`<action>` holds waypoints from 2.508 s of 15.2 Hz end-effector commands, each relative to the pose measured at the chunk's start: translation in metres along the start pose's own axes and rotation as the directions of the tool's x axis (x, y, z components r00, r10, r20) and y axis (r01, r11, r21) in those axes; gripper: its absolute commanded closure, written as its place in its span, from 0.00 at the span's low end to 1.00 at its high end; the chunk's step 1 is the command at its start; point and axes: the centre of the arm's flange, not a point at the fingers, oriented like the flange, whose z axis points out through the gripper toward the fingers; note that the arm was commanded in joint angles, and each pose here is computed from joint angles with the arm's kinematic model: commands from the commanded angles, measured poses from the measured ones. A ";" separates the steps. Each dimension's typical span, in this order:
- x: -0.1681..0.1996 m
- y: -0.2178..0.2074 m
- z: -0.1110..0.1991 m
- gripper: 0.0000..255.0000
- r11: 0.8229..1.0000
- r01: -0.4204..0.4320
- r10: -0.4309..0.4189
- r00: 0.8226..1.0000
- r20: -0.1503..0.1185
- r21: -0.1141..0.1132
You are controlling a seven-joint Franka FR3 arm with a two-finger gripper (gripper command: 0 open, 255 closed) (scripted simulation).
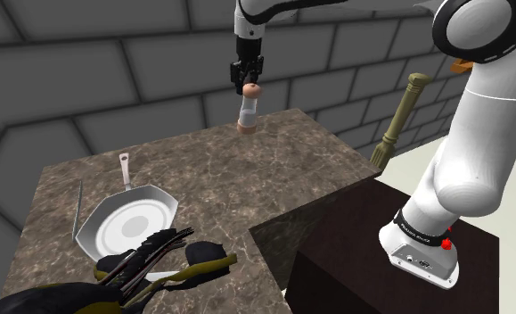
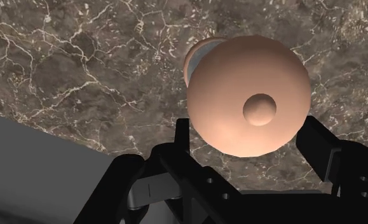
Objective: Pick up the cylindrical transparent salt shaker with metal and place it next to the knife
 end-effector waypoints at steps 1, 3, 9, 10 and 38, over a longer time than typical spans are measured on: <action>0.001 0.000 -0.011 1.00 1.000 0.000 0.000 1.000 0.000 0.000; 0.002 0.000 -0.021 1.00 1.000 0.000 0.000 1.000 0.000 0.000; 0.003 -0.001 -0.053 1.00 1.000 0.000 0.000 1.000 0.000 0.000; 0.004 -0.001 -0.058 1.00 1.000 0.000 0.000 1.000 0.000 0.000; -0.051 -0.192 -0.123 1.00 1.000 0.000 0.000 1.000 0.000 0.000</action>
